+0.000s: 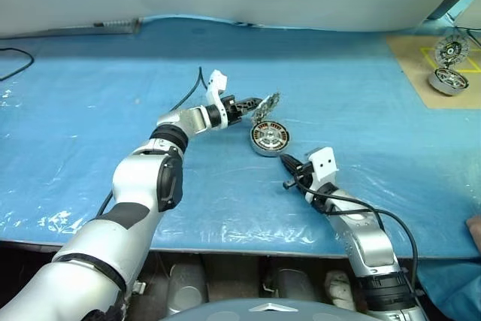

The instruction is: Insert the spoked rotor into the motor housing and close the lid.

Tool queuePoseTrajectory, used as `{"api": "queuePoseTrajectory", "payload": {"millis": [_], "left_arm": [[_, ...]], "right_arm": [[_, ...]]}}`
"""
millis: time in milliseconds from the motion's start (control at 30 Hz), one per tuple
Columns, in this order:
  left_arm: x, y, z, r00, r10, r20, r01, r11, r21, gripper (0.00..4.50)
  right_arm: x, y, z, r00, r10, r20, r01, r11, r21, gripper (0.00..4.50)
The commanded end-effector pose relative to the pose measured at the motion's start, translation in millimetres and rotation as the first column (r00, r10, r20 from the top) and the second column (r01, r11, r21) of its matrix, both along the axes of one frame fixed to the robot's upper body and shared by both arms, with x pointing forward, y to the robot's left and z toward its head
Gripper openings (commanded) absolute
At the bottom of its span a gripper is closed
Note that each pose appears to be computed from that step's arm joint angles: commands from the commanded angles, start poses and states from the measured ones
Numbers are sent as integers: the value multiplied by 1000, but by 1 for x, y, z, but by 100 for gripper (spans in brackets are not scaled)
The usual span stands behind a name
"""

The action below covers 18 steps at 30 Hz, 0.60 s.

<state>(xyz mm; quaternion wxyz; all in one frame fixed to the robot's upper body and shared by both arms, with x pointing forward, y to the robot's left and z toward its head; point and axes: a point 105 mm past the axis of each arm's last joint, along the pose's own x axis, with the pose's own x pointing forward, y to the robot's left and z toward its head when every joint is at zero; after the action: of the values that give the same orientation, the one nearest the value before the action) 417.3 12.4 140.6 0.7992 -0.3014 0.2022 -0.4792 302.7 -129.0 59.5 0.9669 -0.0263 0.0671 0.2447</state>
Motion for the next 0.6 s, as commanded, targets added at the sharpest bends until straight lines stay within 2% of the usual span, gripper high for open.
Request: {"api": "queuePoseTrajectory", "payload": {"millis": [33, 267, 500, 600], "left_arm": [[-6, -16, 8, 994, -93, 54, 89, 993, 73, 2], [-17, -29, -8, 978, -195, 72, 175, 959, 225, 2], [-24, -28, -34, 952, -293, 86, 229, 871, 435, 2], [-25, -25, -33, 936, -334, 108, 249, 850, 464, 2]], "right_arm": [[-1, 4, 16, 997, 4, 73, -5, 1000, 8, 0], [-2, 5, 16, 997, -9, 73, 8, 1000, 14, 0], [-3, 4, 15, 997, -29, 72, 27, 999, 17, 0], [-4, 3, 14, 997, -34, 70, 33, 999, 19, 0]]}}
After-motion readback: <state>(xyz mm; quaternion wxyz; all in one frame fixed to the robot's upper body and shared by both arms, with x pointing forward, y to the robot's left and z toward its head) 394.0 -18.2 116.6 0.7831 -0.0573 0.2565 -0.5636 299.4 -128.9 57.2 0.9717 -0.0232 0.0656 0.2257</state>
